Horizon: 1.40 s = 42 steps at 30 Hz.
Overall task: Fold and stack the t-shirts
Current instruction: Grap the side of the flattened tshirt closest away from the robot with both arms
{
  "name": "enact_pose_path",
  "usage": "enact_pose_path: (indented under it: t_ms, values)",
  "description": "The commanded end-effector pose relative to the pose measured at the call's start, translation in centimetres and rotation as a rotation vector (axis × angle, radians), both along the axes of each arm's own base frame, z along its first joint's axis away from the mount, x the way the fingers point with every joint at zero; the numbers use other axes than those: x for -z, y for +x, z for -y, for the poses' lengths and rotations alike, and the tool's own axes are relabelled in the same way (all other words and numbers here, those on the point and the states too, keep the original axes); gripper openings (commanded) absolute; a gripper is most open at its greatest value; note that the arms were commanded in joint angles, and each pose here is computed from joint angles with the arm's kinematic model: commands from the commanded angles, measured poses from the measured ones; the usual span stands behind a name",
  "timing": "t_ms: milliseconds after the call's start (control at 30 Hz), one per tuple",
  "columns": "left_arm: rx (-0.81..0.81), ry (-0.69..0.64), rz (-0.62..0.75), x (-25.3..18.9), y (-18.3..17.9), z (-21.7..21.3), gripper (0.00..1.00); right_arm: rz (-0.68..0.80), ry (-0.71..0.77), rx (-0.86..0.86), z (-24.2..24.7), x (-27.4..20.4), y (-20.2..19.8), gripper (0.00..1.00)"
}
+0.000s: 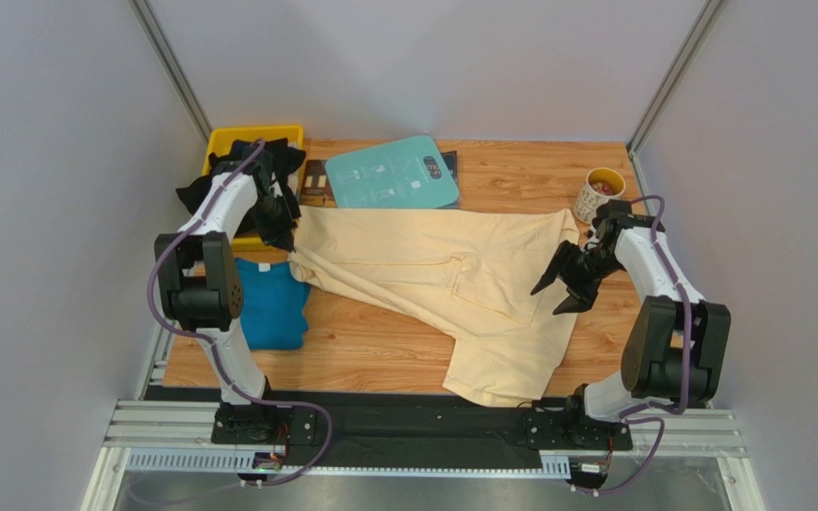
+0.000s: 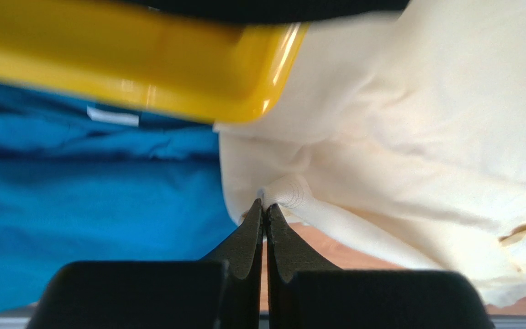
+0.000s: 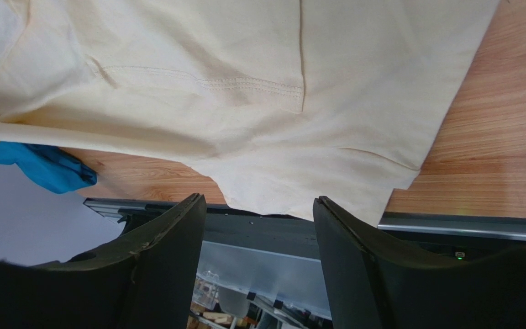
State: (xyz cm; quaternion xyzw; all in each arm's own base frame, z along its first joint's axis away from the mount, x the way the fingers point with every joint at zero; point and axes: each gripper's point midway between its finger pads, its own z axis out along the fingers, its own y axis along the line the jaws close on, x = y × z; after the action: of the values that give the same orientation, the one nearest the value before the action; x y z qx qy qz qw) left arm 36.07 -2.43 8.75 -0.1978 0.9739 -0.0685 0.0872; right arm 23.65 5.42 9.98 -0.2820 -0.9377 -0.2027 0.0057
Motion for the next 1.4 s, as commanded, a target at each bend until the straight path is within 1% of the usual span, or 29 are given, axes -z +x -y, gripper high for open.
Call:
enact_pose_path:
  t_ms: [0,100,167,200,267,300,333,400,467,500,533,567,700,800,833,900,1000,1067,1233,1300,1367]
  values:
    - [-0.01,-0.006,0.108,-1.7,5.0,-0.2,0.0,0.091,0.03,-0.019,-0.9,-3.0,-0.6,0.64]
    - [-0.009,-0.03,0.149,-2.5,7.8,0.1,0.0,0.104,0.054,-0.018,-1.3,-3.5,-1.0,0.64]
    - [-0.012,-0.038,0.147,-1.9,8.8,0.3,0.0,0.108,0.071,-0.02,-1.7,-3.6,-1.6,0.65]
    - [-0.009,-0.047,0.172,-2.5,9.7,0.5,0.0,0.114,0.083,-0.024,-1.9,-3.7,-1.7,0.65]
    - [-0.002,-0.061,0.161,-1.6,10.5,0.8,0.0,0.12,0.098,-0.05,-2.4,-3.9,-2.6,0.65]
    - [0.0,-0.072,0.174,-1.9,11.0,1.0,0.0,0.11,0.094,-0.056,-2.5,-3.8,-3.0,0.64]
    - [0.006,-0.078,0.162,-1.3,11.2,1.4,0.0,0.1,0.088,-0.076,-2.8,-3.8,-3.5,0.64]
    - [0.013,-0.079,0.165,-1.1,11.6,1.9,0.0,0.035,0.097,-0.092,-3.4,-3.1,-4.9,0.64]
    - [0.022,-0.078,0.152,-0.5,11.6,2.2,0.0,-0.051,0.116,-0.148,-4.5,-2.6,-6.6,0.64]
    - [0.022,-0.075,0.147,-0.3,11.5,2.2,0.0,-0.067,0.106,-0.161,-4.5,-2.5,-7.0,0.64]
    - [0.052,-0.077,0.145,-0.4,11.3,3.7,0.0,-0.079,0.085,-0.226,-5.3,-2.3,-7.8,0.64]
    - [0.059,-0.077,0.141,-0.3,11.2,3.9,0.0,-0.104,0.042,-0.243,-4.9,-2.1,-8.5,0.64]
    - [0.072,-0.078,0.137,-0.4,10.7,4.5,0.0,-0.211,0.041,-0.253,-5.1,-0.8,-11.2,0.66]
    - [0.078,-0.073,0.131,-0.3,10.3,4.4,0.0,-0.244,0.033,-0.283,-5.0,-0.2,-12.2,0.66]
    - [0.08,-0.072,0.129,-0.3,10.2,4.3,0.0,-0.255,0.011,-0.302,-4.8,0.1,-12.5,0.66]
    - [0.078,-0.068,0.123,-0.2,9.9,4.3,0.0,-0.278,0.016,-0.326,-5.3,0.5,-12.9,0.67]
    - [0.081,-0.07,0.128,-0.6,9.6,4.3,0.0,-0.327,-0.02,-0.333,-5.2,1.0,-12.8,0.67]
    - [0.08,-0.067,0.122,-0.5,9.3,4.2,0.0,-0.328,-0.036,-0.335,-5.2,1.1,-12.3,0.67]
    - [0.082,-0.057,0.127,-1.0,8.7,4.0,0.0,-0.388,-0.066,-0.381,-5.4,2.6,-11.8,0.63]
    - [0.083,-0.057,0.125,-1.2,8.1,4.0,0.0,-0.392,-0.075,-0.411,-5.6,3.0,-11.7,0.62]
    - [0.083,-0.055,0.106,-0.9,7.3,3.9,0.0,-0.386,-0.05,-0.42,-6.3,3.7,-11.5,0.62]
